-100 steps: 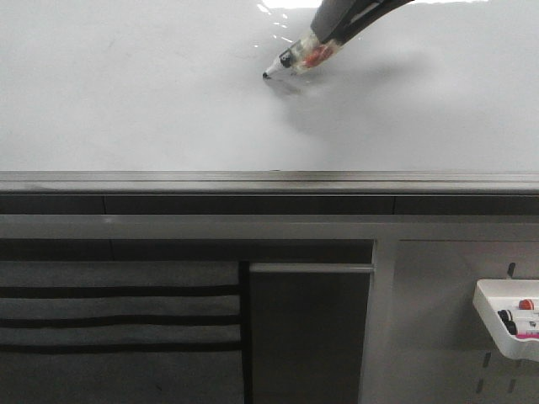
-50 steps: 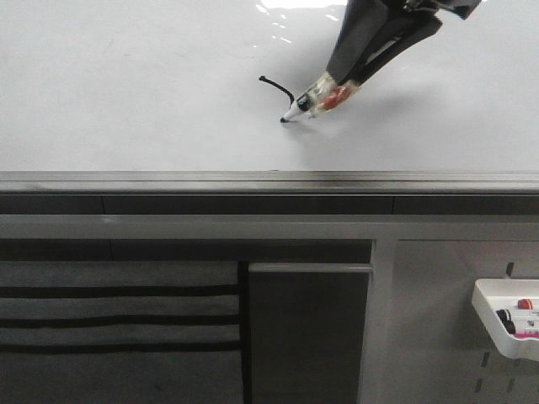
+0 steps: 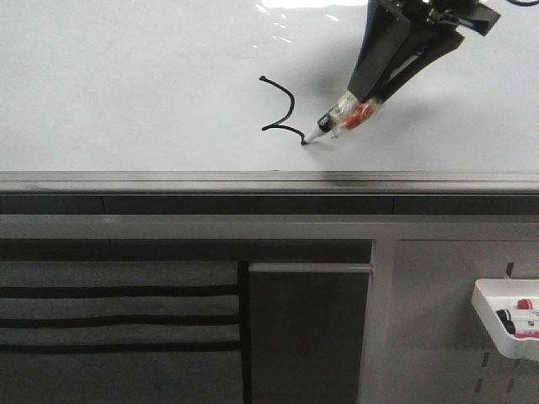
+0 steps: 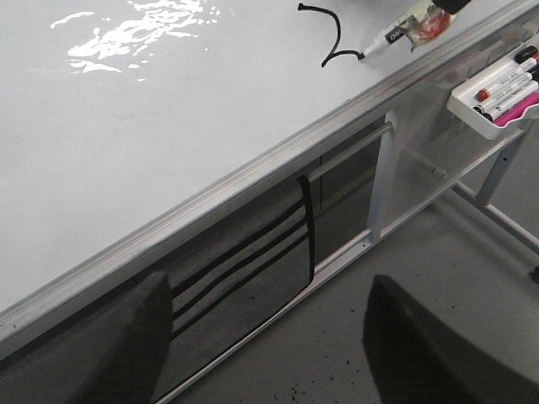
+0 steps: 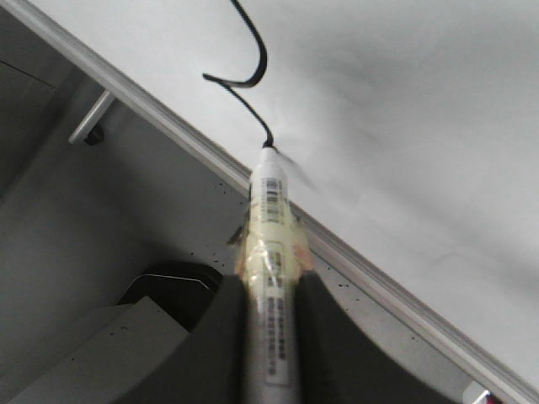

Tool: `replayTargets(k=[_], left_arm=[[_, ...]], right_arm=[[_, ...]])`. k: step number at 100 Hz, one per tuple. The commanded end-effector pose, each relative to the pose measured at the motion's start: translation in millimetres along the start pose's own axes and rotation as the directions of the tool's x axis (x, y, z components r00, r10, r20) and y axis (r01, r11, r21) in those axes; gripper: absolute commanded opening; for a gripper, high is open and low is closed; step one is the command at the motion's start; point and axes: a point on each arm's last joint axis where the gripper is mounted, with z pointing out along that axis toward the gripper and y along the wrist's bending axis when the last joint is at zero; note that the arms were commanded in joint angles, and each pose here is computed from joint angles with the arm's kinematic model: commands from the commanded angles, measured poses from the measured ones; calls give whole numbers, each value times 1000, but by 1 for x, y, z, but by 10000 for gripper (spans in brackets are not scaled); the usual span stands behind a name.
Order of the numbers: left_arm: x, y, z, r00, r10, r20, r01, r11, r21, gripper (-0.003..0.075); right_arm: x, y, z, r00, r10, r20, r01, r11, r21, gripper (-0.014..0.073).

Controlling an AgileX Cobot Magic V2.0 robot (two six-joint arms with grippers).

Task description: Write number 3 on whiteboard

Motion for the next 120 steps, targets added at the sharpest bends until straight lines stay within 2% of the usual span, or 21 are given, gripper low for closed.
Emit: replayTargets(k=[1,11,22,29,33,43,55,61,81,88,98,120], left_arm=[[-12,4,-5,996,-14,83,17,999,-35,450],[-12,4,-5,996,-14,83,17,999,-35,450],[-12,4,-5,996,-14,83,17,999,-35,450],[-11,3,-5,997,-14,78,17,999,-32,450],[-11,3,-5,997,4,71,-2,1000,-28,450],[-10,0,-4,996,56,63,-56,998,-1,450],[-16,-7,-1,991,122,59,-128,987,97,449],[-19,-9,3,989,143,37,-147,978,148,449],[-33,-20,30,967,250,-49,-218,912,348,449],[-39,-25,43,952,302,-44,-260,881,395,449],[-47,-35,59,934,357,-24,-309,839,447,449],[-66,-48,90,920,392,5,-349,813,465,449]], right_arm=[[-13,6,-3,992,-38,117,32,998,51,-17],[-27,17,9,980,-74,187,63,996,62,-17],[-43,27,1,965,-97,244,86,995,55,-17],[-46,34,-9,970,-110,217,111,994,8,-17],[-43,41,-16,966,-162,201,172,985,-32,-17],[-34,60,-36,943,-221,249,259,957,-133,-17],[-9,82,-49,887,-389,248,434,887,-160,-17],[2,91,-51,865,-435,250,481,861,-165,-17],[18,119,-73,742,-596,308,656,740,-149,-17],[20,125,-76,719,-619,317,683,715,-150,-17],[20,128,-75,707,-633,315,696,703,-148,-17],[20,128,-74,706,-635,314,697,702,-146,-17]])
